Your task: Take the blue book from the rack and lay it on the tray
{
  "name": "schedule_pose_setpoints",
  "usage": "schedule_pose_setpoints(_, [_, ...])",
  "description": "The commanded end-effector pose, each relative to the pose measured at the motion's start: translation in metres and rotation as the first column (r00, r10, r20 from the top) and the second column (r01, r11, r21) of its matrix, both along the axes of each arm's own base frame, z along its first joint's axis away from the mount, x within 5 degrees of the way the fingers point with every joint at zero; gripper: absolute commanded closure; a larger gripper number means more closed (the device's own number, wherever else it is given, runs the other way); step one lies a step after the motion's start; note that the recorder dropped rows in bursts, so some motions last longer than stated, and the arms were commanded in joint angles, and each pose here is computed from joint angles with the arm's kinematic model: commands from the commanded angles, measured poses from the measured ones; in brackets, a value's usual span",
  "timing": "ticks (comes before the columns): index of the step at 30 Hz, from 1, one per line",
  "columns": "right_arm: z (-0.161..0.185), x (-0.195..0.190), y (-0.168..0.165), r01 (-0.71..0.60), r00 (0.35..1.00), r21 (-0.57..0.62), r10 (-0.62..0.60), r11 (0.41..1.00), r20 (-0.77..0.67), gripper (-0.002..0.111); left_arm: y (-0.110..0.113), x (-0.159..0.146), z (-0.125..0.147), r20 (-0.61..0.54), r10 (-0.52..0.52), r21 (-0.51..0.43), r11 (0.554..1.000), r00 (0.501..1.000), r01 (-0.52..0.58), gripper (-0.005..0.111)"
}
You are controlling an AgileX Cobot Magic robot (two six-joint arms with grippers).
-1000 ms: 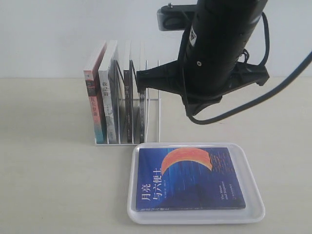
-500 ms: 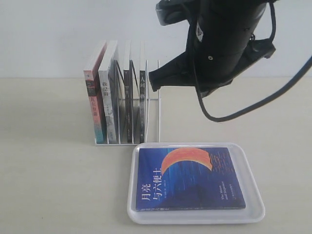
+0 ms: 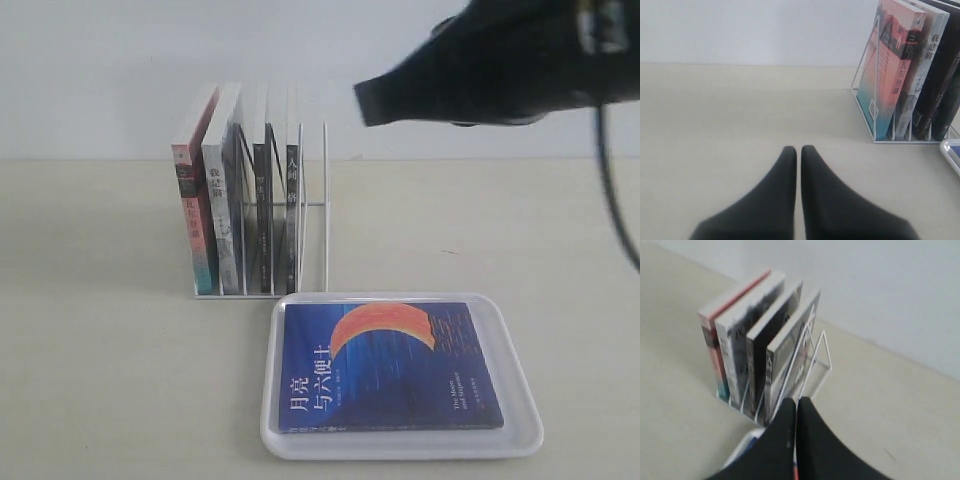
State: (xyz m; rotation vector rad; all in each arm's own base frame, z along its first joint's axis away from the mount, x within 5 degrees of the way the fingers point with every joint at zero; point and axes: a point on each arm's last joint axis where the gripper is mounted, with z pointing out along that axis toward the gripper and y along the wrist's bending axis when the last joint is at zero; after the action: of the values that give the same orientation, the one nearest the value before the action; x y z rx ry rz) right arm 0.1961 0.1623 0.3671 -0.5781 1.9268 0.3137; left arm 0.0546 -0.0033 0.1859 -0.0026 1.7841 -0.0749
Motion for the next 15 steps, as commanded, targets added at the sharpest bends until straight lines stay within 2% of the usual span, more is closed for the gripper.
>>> schedule_pose_setpoints(1, [-0.021, -0.024, -0.049, -0.041, 0.982, 0.223, -0.002, 0.974, 0.188, 0.108, 0.000, 0.000, 0.001, 0.008, 0.002, -0.004, 1.000, 1.000, -0.002, 0.103])
schedule_pose_setpoints(4, [-0.051, -0.041, -0.085, 0.026, 0.970, 0.387, -0.117, 0.922, 0.214, 0.108, 0.000, 0.000, 0.001, 0.008, 0.002, -0.004, 1.000, 1.000, -0.002, 0.103])
schedule_pose_setpoints(6, [-0.076, -0.056, -0.107, 0.095, 0.955, 0.422, -0.202, 0.902, 0.219, 0.108, 0.000, 0.000, 0.001, 0.008, 0.002, -0.004, 1.000, 1.000, -0.002, 0.103])
schedule_pose_setpoints(10, [-0.115, -0.087, -0.133, 0.206, 0.909, 0.441, -0.337, 0.874, 0.244, 0.108, 0.000, 0.000, 0.001, 0.008, 0.002, -0.004, 1.000, 1.000, -0.002, 0.103])
schedule_pose_setpoints(15, [-0.142, -0.108, -0.142, 0.248, 0.879, 0.450, -0.395, 0.858, 0.268, 0.108, 0.000, 0.000, 0.001, 0.008, 0.002, -0.004, 1.000, 1.000, -0.002, 0.103])
